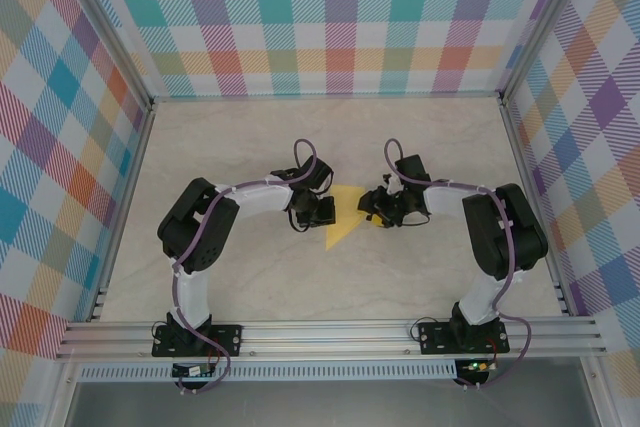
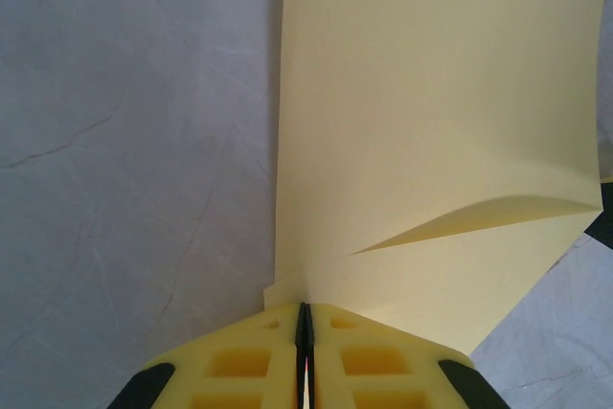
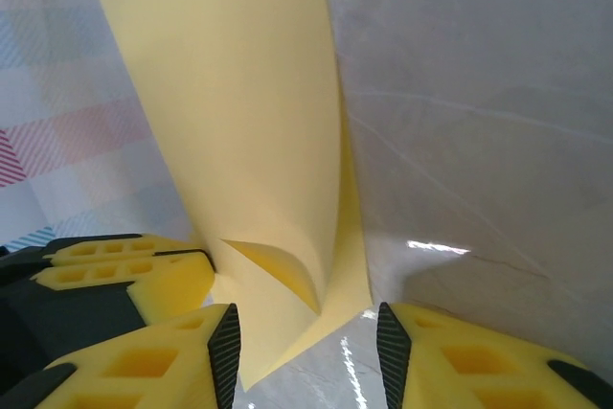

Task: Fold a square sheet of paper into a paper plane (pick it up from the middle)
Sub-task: Third fold the triangle at the center of the table.

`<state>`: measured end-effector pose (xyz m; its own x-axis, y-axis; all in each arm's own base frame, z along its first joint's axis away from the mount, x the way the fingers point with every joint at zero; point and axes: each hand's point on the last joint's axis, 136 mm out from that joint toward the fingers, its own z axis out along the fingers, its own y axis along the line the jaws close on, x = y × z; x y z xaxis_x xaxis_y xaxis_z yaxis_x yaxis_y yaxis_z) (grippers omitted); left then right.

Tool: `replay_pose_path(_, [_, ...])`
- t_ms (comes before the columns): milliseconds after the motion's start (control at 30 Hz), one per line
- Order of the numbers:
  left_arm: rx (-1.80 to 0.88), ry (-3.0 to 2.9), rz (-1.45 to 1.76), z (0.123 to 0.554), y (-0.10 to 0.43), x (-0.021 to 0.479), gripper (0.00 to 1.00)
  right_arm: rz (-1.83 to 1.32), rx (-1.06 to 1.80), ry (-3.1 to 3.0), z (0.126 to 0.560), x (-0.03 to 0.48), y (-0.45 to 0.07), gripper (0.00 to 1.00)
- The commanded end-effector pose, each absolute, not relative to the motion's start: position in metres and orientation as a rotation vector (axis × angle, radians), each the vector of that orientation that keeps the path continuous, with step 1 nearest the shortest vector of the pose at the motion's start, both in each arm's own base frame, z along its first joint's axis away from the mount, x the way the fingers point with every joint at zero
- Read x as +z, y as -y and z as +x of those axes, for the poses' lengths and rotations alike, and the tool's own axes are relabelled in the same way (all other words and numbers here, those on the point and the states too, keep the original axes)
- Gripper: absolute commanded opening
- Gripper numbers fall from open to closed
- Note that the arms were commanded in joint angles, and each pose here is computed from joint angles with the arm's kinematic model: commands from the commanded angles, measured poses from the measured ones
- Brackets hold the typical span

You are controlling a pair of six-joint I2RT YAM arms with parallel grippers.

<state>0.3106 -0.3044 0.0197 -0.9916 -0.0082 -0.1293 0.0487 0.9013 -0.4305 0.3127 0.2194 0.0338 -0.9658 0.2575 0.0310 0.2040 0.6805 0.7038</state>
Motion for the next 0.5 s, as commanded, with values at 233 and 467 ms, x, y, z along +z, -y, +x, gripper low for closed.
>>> replay_pose_path(233, [-0.635, -2.975, 0.054, 0.301, 0.295, 0.006, 0.11, 0.364, 1.28, -2.788, 0.332, 0.039, -0.24, 0.42])
replay_pose_path(467, [-0.656, -2.949, 0.066, 0.303, 0.297, 0.013, 0.13, 0.325, 1.299, -2.776, 0.34, 0.041, -0.245, 0.42])
